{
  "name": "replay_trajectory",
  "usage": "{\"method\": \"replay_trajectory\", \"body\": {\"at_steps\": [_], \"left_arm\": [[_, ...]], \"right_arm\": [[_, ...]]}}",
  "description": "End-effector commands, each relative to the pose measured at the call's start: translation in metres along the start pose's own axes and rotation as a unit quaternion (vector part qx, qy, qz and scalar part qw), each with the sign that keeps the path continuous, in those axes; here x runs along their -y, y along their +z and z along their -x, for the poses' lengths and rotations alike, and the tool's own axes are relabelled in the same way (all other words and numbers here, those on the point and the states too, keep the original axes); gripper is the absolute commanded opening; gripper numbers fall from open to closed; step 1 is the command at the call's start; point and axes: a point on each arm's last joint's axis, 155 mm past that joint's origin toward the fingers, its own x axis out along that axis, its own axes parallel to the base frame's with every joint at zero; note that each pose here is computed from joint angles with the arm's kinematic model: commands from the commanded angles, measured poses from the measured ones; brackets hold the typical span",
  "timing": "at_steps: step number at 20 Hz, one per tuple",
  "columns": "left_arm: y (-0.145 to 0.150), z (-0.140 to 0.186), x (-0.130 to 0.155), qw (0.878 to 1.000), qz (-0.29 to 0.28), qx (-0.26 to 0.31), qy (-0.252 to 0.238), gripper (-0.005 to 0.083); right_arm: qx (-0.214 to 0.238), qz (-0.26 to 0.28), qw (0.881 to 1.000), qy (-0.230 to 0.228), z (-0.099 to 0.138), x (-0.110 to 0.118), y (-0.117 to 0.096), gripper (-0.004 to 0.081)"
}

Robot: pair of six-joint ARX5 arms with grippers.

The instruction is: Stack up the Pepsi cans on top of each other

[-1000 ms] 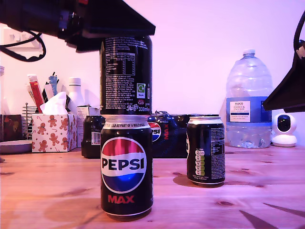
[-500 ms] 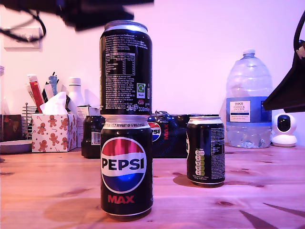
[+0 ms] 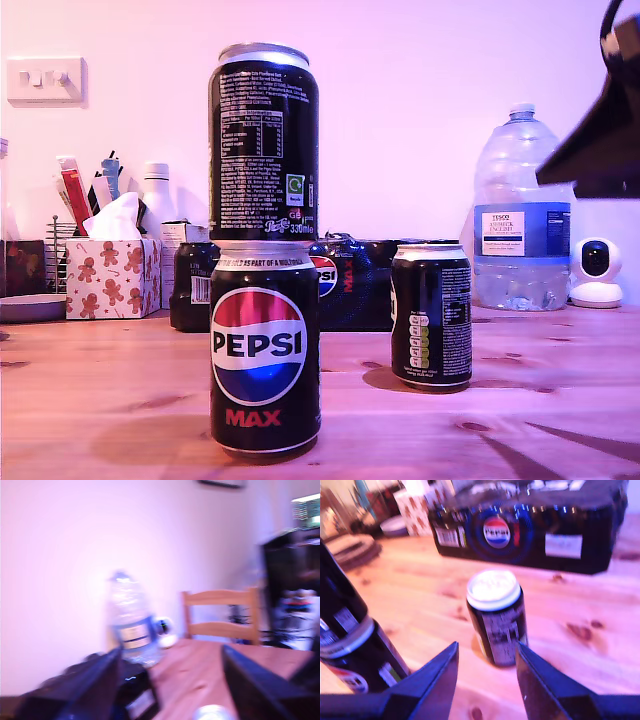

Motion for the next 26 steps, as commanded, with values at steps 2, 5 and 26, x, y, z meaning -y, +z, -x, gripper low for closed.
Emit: {"method": "replay_trajectory", "body": {"at_steps": [2,5,26], "left_arm": [[-0.003,0.007,-0.015,0.999,0.005,-0.017,0.037,-0.0021],[-0.017,0.009,-0.018,0.998,0.012,-0.044,0.044,-0.0021],[-0.063,0.015,-0.035,0.989,0.032,-0.127,0.075,-0.0021]], "right_arm": [[-0.028,0.001,1.000,-0.005,-0.008,0.003,-0.016,0.0238],[-0.038,0.020,0.999,-0.006,-0.016,0.003,-0.021,0.0189],[-0.029,0.053,0.998,-0.024,-0.073,0.013,-0.036,0.0791]]}}
